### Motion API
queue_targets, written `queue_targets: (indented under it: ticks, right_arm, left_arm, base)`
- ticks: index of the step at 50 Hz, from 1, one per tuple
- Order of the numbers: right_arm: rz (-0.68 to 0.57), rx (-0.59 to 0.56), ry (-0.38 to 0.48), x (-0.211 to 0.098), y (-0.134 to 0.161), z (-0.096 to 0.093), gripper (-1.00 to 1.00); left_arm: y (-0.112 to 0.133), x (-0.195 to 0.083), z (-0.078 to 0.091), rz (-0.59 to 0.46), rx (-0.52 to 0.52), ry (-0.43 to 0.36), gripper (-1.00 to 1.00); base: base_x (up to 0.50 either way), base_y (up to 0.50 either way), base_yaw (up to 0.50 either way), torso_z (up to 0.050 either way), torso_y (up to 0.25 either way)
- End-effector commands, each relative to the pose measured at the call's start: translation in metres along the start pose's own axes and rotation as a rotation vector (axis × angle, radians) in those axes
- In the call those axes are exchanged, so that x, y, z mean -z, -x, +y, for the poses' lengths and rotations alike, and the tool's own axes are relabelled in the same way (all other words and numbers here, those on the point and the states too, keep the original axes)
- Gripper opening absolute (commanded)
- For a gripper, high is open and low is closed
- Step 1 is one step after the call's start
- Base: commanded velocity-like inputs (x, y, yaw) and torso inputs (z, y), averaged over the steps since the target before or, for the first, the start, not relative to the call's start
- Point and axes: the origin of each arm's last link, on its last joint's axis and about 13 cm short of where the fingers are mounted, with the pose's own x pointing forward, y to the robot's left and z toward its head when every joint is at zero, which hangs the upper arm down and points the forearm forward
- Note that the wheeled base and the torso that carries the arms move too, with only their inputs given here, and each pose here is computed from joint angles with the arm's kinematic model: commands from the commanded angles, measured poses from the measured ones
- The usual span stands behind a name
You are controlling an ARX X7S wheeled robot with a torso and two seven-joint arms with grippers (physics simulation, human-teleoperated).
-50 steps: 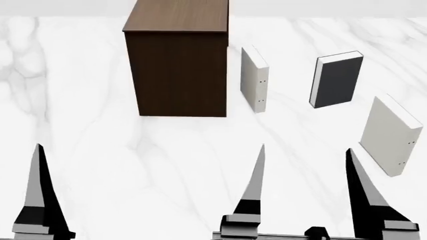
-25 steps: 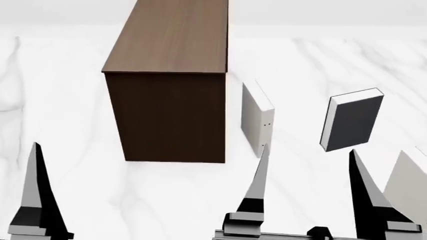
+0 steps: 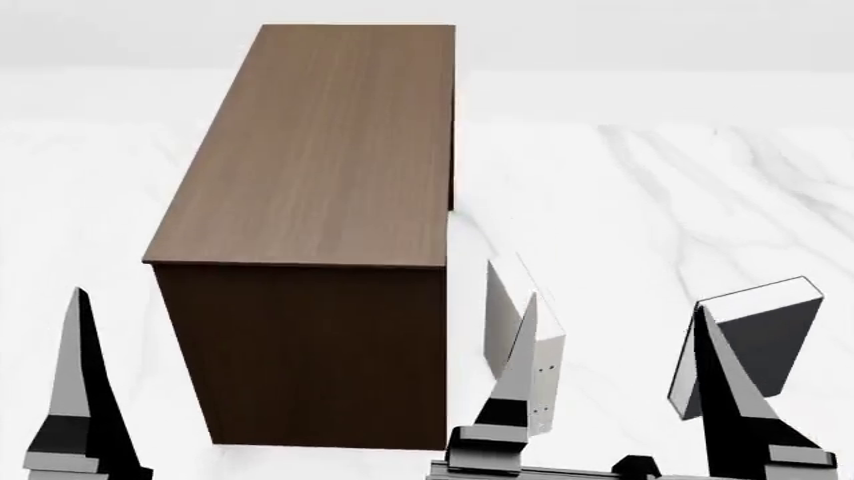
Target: Pick up the book in the middle and place it on the cabinet shelf.
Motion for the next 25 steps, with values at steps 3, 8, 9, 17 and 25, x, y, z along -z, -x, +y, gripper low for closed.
queue_targets:
  ticks: [3,8,9,17,25]
  right_arm:
    - [0.01,0.005,-0.002,0.0007,0.0001,-0.0005,1.0]
    - [0.013,0.003,-0.001,0.0009,0.0002,0.0002,1.0]
    - [0.013,0.003,-0.001,0.0011,0.0002,0.0001,1.0]
    - [-0.033,0.017,0.03,0.0014,-0.002,-0.0002,1.0]
    - [-0.068,0.027,0.036,-0.0005,-0.0016,-0.0009,1.0]
  left_arm:
    - [0.0001,0.001,-0.001,0.009,0.004,0.001,1.0]
    - [-0.0001,0.0015,0.0004,0.008,-0.001,-0.001,1.0]
    - [-0.0001,0.0017,0.0005,0.009,-0.002,-0.001,1.0]
    - [-0.0007,0.002,-0.0002,0.011,0.001,0.0,1.0]
    - [-0.0007,0.0026,-0.0006,0.012,0.003,0.001,1.0]
  base:
    - [0.5,0.0,0.0,0.0,0.003]
    - [0.5,0.0,0.0,0.0,0.0]
    - [0.5,0.0,0.0,0.0,0.0]
    - [0.44,0.0,0.0,0.0,0.001]
    - [0.0,0.0,0.0,0.0,0.002]
